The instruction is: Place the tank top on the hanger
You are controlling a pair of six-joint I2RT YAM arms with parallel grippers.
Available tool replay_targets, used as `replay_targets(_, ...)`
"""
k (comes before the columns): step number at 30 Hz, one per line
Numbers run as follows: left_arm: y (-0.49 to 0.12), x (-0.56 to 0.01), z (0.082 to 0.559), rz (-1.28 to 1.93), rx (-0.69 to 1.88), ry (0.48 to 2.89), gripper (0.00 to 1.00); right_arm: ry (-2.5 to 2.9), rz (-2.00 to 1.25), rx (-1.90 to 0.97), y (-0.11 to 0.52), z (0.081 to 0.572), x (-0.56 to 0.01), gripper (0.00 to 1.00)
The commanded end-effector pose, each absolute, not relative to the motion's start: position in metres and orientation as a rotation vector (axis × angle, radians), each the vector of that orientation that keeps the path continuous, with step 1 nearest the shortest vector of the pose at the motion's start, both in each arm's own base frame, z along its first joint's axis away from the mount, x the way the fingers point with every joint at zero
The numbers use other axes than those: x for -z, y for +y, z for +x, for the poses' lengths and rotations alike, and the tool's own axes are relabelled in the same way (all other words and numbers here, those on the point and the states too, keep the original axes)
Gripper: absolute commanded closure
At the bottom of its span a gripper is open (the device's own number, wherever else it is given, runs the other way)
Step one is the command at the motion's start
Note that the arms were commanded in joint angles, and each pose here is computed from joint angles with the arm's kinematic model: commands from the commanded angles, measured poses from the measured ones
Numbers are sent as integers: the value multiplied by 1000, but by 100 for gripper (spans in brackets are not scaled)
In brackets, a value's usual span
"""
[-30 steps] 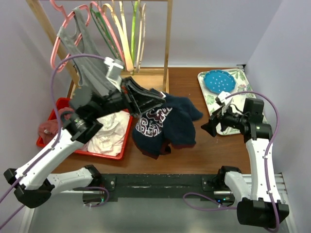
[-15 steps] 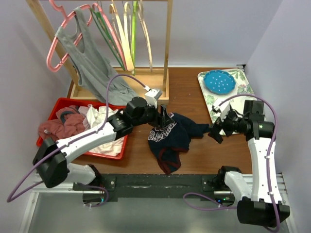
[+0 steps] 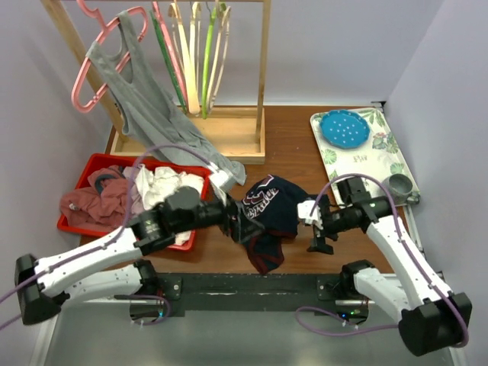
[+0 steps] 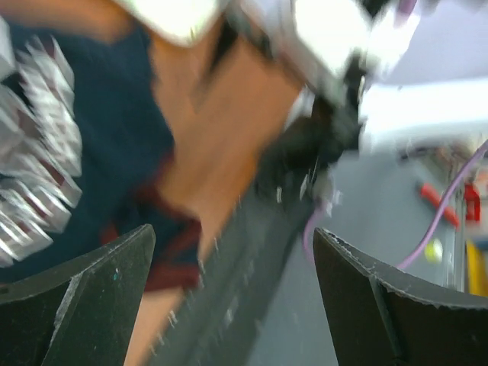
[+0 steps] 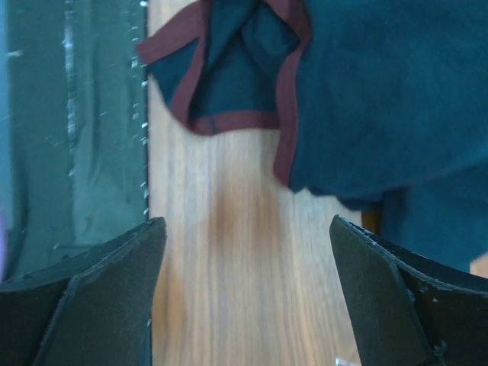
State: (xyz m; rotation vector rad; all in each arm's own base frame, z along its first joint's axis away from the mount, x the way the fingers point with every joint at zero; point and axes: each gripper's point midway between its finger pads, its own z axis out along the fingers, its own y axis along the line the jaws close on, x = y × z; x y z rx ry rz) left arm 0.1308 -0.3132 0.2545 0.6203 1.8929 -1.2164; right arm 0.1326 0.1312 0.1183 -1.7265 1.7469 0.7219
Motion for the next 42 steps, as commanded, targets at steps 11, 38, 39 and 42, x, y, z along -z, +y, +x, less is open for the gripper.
replay_targets(11,-331,-103,102,13,927,2355,12,1895,-1809,-284,164,183,-52,24)
replay_targets(38,-278,-186,147,272,581,2076,100,1848,-1140,167,88,262,-279,100)
replay_targets(39,-273,-201,148,263,615,2041,100,1852,-1134,154,89,262,-284,100)
replay_targets(42,-267,-226,151,268,662,1985,100,1842,-1135,13,107,258,-296,100)
